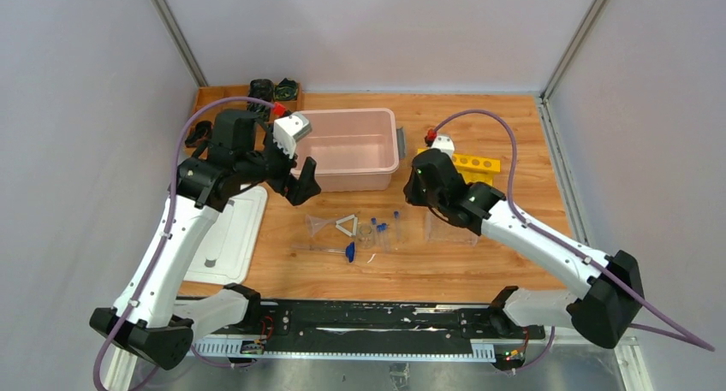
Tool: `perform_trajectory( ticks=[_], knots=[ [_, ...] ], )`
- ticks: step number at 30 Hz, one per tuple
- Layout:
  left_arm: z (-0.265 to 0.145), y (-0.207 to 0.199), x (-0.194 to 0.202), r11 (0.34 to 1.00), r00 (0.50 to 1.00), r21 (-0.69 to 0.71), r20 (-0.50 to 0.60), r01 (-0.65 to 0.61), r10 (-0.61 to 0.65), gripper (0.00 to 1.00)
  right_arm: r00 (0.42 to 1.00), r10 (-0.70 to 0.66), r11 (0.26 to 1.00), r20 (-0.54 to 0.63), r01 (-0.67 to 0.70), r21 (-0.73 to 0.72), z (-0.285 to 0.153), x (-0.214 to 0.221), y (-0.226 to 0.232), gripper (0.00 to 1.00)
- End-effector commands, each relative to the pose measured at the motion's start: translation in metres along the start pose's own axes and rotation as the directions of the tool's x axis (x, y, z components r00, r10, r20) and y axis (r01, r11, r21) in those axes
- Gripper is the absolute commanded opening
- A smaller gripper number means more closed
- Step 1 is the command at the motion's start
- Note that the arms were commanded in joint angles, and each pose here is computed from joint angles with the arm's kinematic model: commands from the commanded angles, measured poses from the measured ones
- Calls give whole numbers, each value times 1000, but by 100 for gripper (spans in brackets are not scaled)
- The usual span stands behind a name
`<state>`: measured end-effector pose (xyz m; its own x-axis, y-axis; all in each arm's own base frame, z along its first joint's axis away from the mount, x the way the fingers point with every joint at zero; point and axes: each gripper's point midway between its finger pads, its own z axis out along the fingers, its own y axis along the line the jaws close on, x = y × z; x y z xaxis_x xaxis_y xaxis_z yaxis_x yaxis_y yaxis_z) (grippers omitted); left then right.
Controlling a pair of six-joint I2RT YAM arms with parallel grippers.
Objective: Organize the chemistry lab equipment
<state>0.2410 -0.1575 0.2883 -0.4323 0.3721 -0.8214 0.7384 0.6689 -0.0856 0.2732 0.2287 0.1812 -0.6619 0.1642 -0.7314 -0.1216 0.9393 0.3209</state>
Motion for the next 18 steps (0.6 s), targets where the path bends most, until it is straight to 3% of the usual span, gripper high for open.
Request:
perform_trajectory(
  ticks=[1, 3, 5, 10, 18],
  knots=[
    [-9, -3, -13, 1000, 999, 1, 49, -12, 12, 100, 996, -53, 995, -74, 60, 86, 7, 18, -12, 27],
    [-10, -3, -11, 1000, 999, -4, 48, -12, 13, 100, 991, -52, 994, -123, 64, 94, 16, 32, -13, 37],
    [-12, -5, -10, 1000, 999, -3, 52, -14, 14, 100, 986, -61, 992, -155, 78, 104, 26, 46, -12, 41],
    [-17, -6, -12, 999, 997, -14, 69, -29, 30, 100, 966, -110, 979, -234, 146, 143, 54, 77, -10, 40],
    [-17, -6, -8, 999, 997, -13, 63, -36, 36, 100, 956, -153, 948, -250, 214, 238, 84, 98, -29, 35]
  ],
)
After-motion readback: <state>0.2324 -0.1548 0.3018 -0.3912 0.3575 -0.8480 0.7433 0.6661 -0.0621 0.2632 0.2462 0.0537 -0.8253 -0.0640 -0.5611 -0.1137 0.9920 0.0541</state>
